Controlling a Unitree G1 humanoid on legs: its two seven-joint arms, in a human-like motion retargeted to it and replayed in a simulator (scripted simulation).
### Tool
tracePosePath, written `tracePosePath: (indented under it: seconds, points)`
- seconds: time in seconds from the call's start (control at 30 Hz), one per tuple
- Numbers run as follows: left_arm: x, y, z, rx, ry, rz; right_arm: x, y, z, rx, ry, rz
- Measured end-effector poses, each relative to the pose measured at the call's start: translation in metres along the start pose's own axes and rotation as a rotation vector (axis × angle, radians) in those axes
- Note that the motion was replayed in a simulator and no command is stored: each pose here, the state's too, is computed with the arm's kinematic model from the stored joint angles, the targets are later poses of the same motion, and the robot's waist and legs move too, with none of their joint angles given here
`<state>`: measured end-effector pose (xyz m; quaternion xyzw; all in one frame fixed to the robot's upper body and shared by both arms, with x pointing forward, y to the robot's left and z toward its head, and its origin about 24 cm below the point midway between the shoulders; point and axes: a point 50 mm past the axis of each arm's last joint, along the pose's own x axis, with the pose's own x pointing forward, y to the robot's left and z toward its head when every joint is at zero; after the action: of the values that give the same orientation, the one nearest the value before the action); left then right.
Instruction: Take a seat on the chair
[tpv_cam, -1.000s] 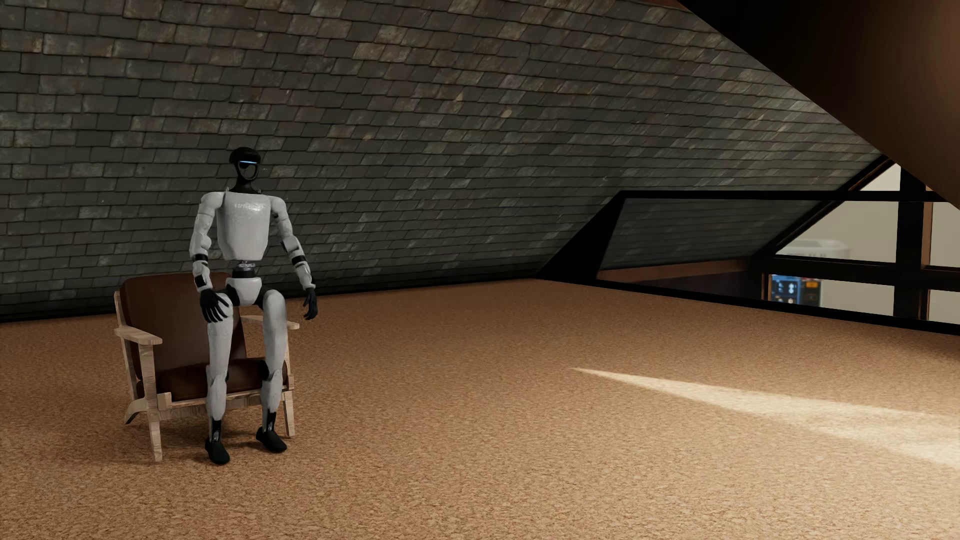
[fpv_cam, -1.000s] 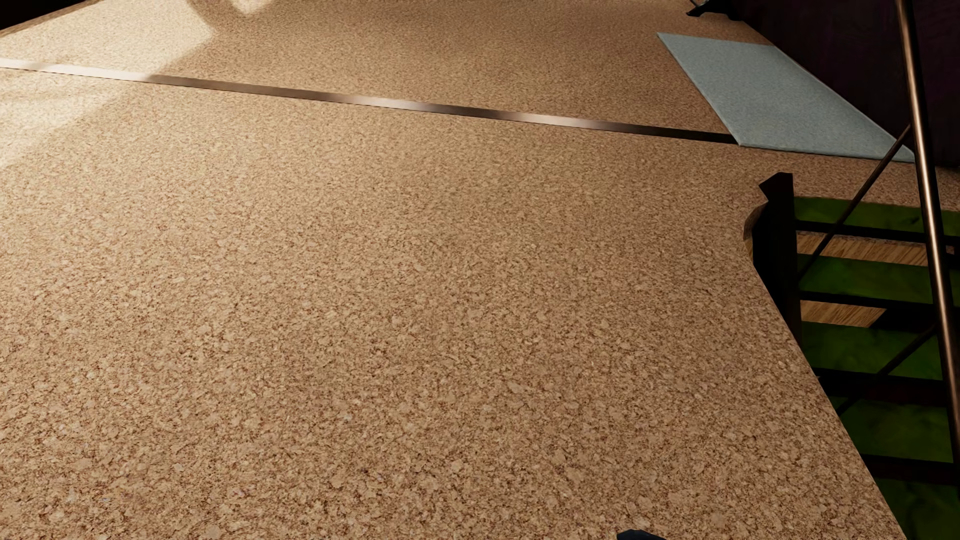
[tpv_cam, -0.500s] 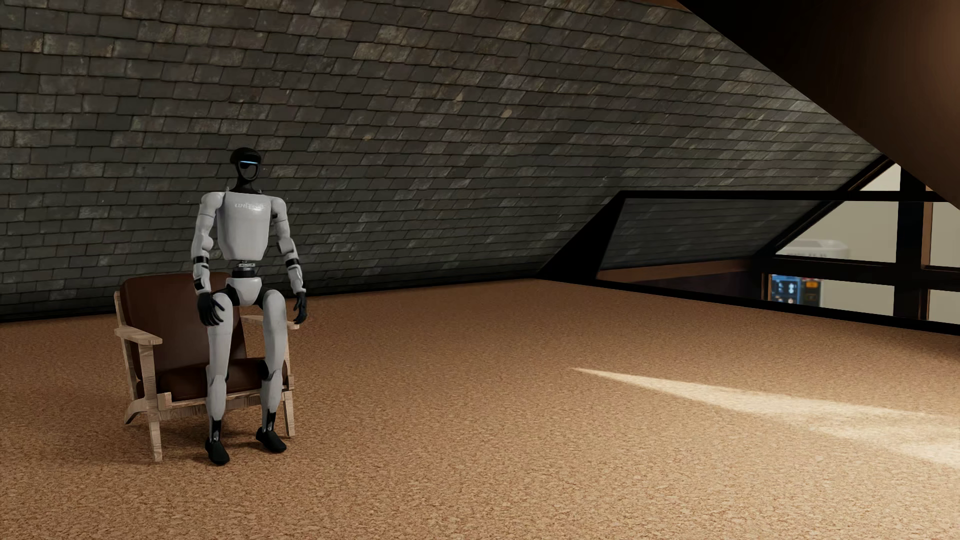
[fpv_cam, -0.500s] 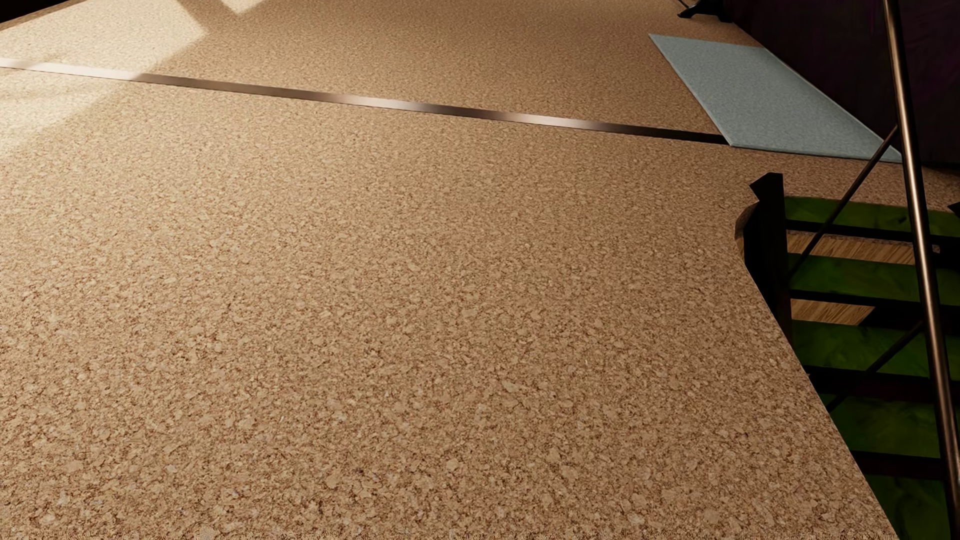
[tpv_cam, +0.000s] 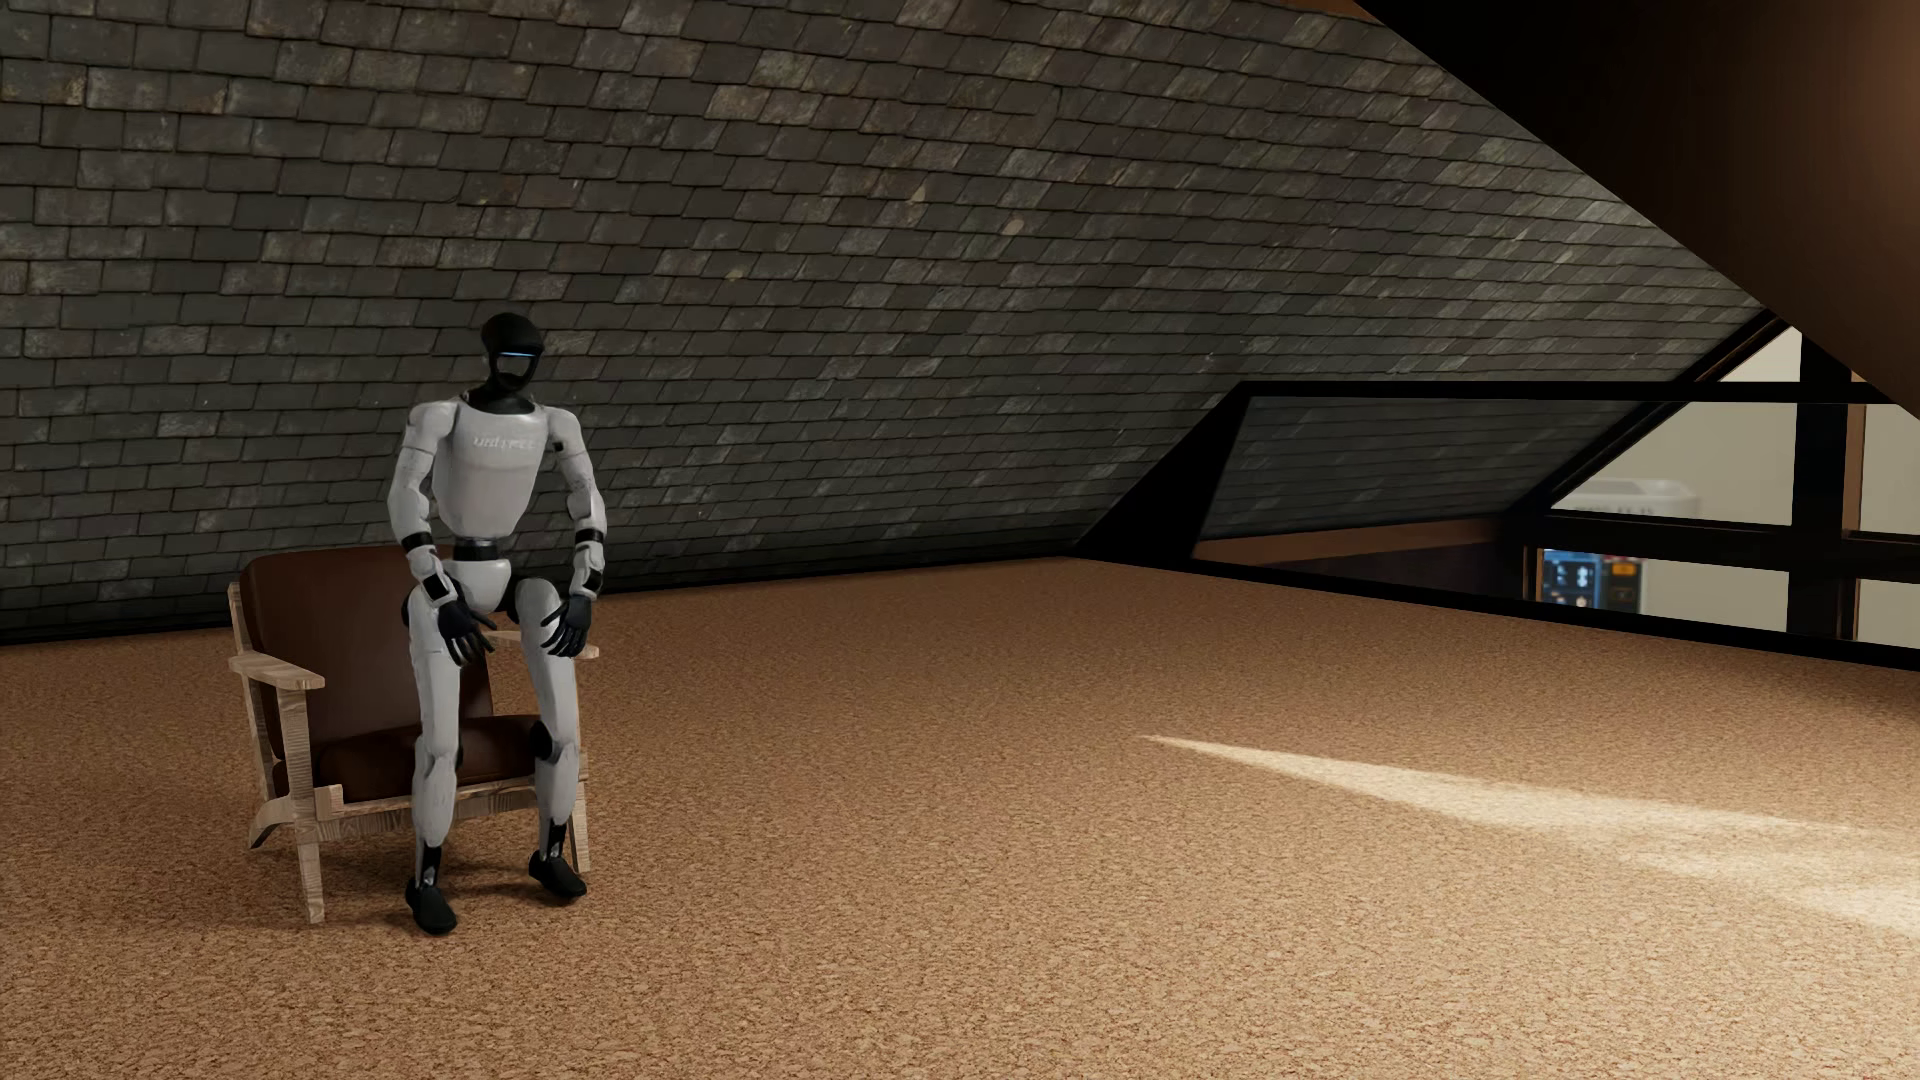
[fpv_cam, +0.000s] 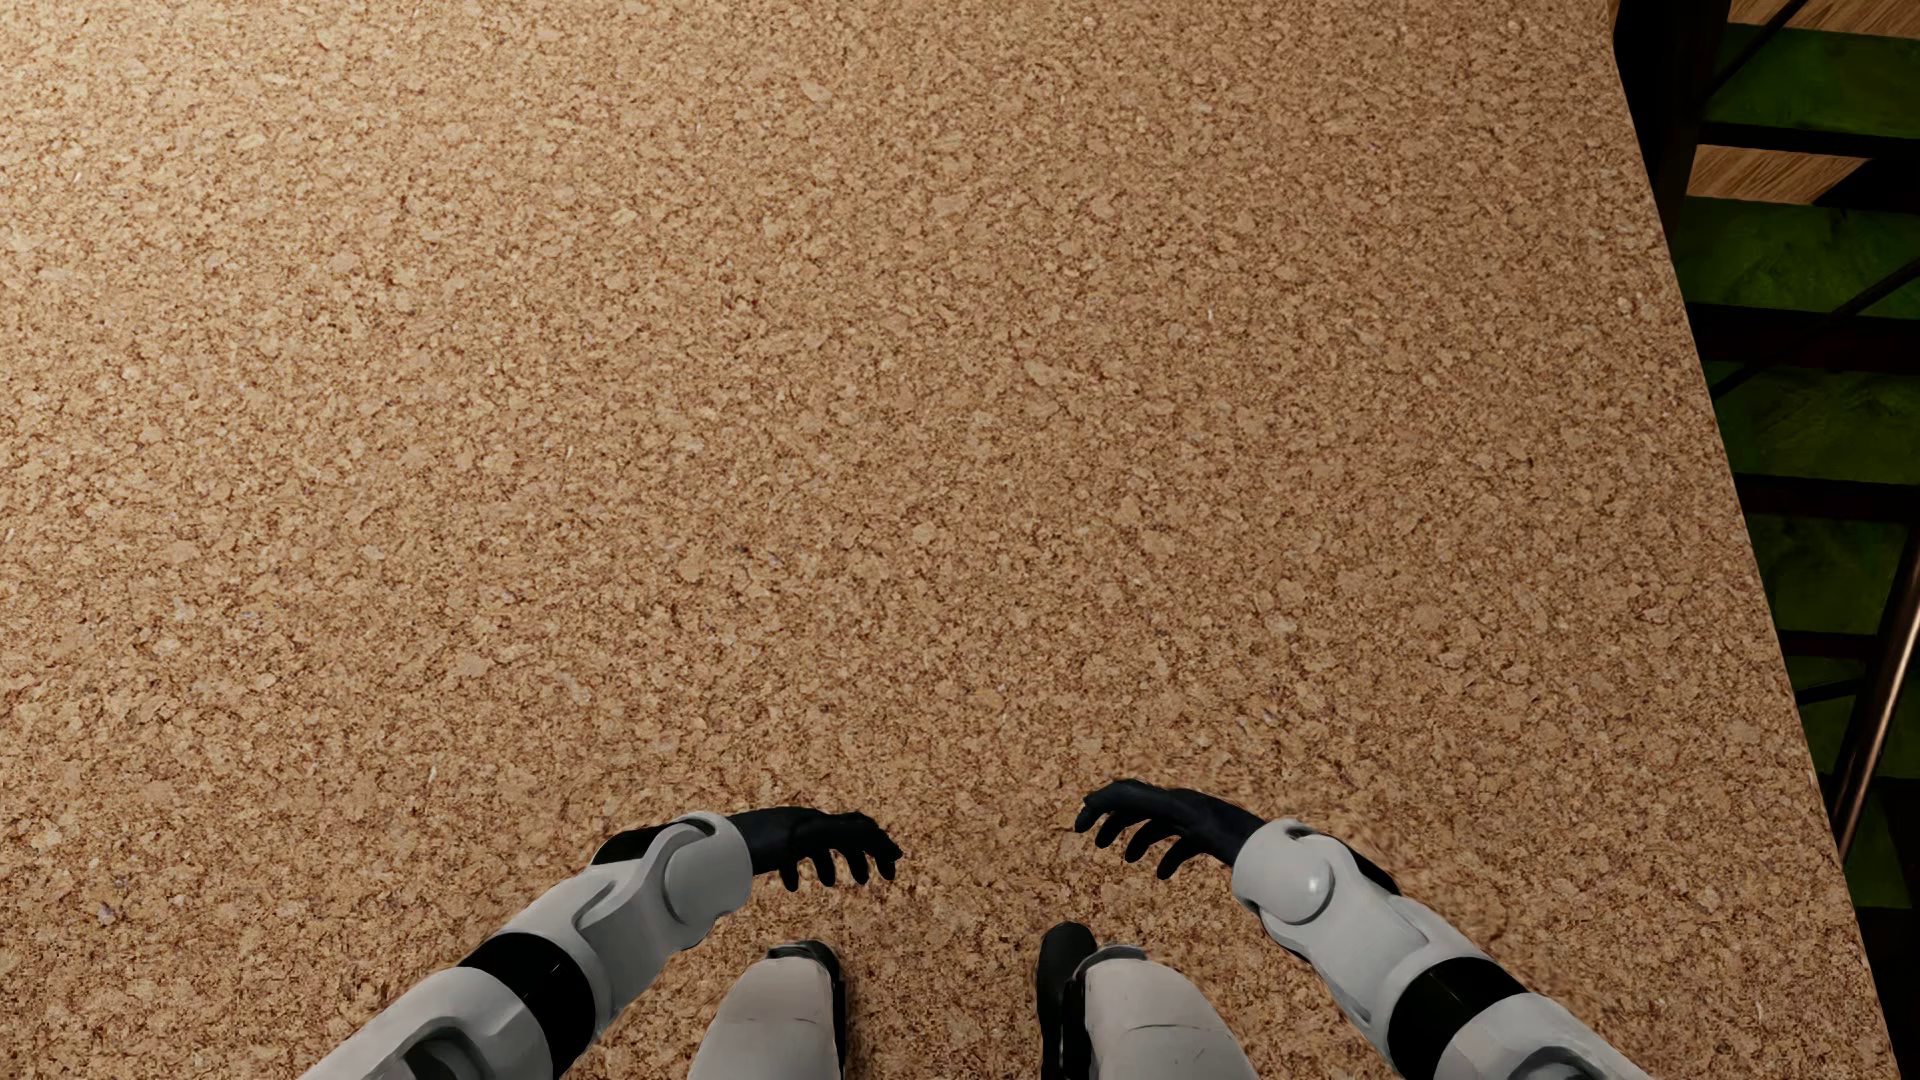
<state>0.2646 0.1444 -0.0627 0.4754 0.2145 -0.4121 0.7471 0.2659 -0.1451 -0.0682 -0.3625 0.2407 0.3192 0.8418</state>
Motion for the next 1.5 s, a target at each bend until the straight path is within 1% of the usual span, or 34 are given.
tracePosePath:
  seconds: [0.1,0.2,0.3,0.37,0.47,0.6,0.7,0.77,0.83,0.93,1.0,1.07,1.17,1.27,1.3,1.33,1.37,1.4,1.43,1.47,1.5]
  points:
    - [0.005,0.030,0.030,0.232,-0.071,0.034,0.003,-0.030,0.037,-0.181,-0.121,-0.040]
    - [0.003,0.062,0.059,0.443,-0.127,0.117,-0.008,-0.063,0.086,-0.414,-0.285,-0.067]
    - [-0.013,0.095,0.094,0.663,-0.267,0.246,-0.038,-0.090,0.134,-0.583,-0.524,-0.195]
    - [-0.035,0.119,0.118,0.755,-0.389,0.402,-0.062,-0.105,0.164,-0.644,-0.678,-0.298]
    - [-0.078,0.136,0.148,0.832,-0.594,0.570,-0.105,-0.117,0.196,-0.660,-0.896,-0.426]
    - [-0.126,0.144,0.167,0.846,-0.785,0.720,-0.159,-0.123,0.217,-0.649,-1.113,-0.540]
    - [-0.148,0.145,0.170,0.838,-0.847,0.777,-0.183,-0.120,0.224,-0.635,-1.216,-0.572]
    - [-0.154,0.146,0.168,0.826,-0.847,0.796,-0.189,-0.120,0.223,-0.625,-1.228,-0.590]
    - [-0.152,0.148,0.162,0.797,-0.811,0.815,-0.185,-0.122,0.219,-0.618,-1.200,-0.594]
    - [-0.141,0.152,0.151,0.743,-0.730,0.820,-0.169,-0.125,0.211,-0.616,-1.108,-0.579]
    - [-0.128,0.154,0.137,0.665,-0.656,0.816,-0.153,-0.128,0.196,-0.594,-1.010,-0.558]
    - [-0.108,0.151,0.115,0.543,-0.559,0.796,-0.131,-0.128,0.171,-0.530,-0.889,-0.543]
    - [-0.080,0.139,0.081,0.268,-0.431,0.828,-0.109,-0.127,0.132,-0.362,-0.742,-0.577]
    - [-0.058,0.116,0.045,-0.130,-0.292,0.959,-0.089,-0.118,0.084,-0.071,-0.598,-0.698]
    - [-0.052,0.105,0.032,-0.262,-0.224,0.969,-0.083,-0.113,0.068,0.037,-0.532,-0.739]
    - [-0.046,0.093,0.019,-0.392,-0.170,0.944,-0.076,-0.106,0.050,0.153,-0.454,-0.761]
    - [-0.040,0.079,0.002,-0.489,-0.096,0.906,-0.068,-0.096,0.031,0.268,-0.378,-0.764]
    - [-0.038,0.064,-0.017,-0.537,-0.013,0.871,-0.063,-0.086,0.012,0.349,-0.300,-0.776]
    - [-0.036,0.047,-0.038,-0.555,0.097,0.803,-0.057,-0.075,-0.009,0.392,-0.197,-0.751]
    - [-0.036,0.027,-0.061,-0.585,0.199,0.677,-0.052,-0.062,-0.031,0.425,-0.077,-0.685]
    - [-0.038,0.004,-0.082,-0.607,0.290,0.530,-0.049,-0.047,-0.054,0.439,0.042,-0.559]
